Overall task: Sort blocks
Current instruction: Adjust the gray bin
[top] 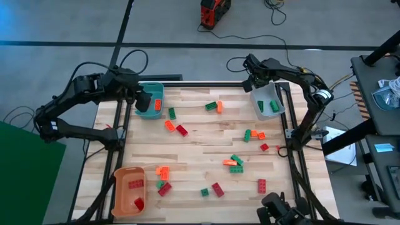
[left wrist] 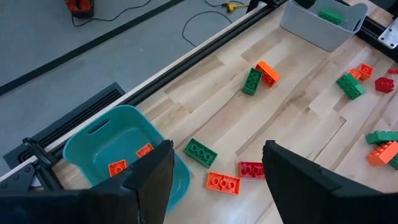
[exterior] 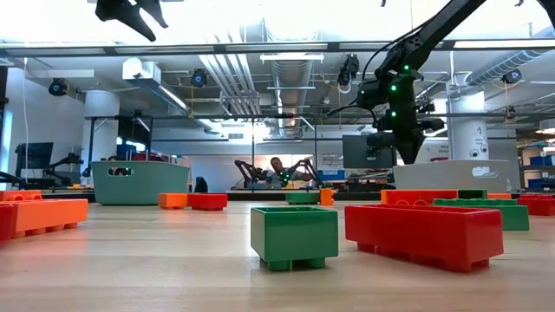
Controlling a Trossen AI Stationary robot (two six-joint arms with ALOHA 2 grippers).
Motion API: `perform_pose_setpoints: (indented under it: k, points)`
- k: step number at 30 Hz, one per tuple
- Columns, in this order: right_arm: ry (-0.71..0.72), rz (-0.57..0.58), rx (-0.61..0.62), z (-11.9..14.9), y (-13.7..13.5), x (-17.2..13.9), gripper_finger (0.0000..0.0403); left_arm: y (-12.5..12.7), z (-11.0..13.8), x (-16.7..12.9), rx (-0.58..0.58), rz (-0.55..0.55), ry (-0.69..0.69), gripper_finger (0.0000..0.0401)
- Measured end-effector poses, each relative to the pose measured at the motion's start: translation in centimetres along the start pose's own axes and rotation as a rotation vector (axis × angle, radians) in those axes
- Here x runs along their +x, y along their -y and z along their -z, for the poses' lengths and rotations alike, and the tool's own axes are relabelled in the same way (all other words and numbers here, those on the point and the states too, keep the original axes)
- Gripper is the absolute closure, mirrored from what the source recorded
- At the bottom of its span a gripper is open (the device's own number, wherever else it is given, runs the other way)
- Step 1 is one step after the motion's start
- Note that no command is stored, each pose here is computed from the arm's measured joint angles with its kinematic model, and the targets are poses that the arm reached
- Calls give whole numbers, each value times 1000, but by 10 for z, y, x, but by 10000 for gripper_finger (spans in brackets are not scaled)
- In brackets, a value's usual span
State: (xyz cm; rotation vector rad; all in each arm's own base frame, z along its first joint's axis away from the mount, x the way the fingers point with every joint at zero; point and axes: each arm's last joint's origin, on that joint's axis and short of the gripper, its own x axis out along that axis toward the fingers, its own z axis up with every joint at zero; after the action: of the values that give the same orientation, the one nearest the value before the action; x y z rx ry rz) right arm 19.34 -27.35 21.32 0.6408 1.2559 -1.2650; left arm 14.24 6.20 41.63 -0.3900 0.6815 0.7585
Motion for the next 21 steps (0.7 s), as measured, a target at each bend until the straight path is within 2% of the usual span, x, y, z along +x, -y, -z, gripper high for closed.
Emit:
perform_pose_setpoints:
  k: [11,16,21]
  points:
    - [2,51,8,-2,14,1,390,0,0,0,0,0,0,181]
    - [-13,129,-9,2,20,-1,390,0,0,0,0,0,0,181]
    - [23,107,26,2,21,-4,390,0,0,0,0,0,0,181]
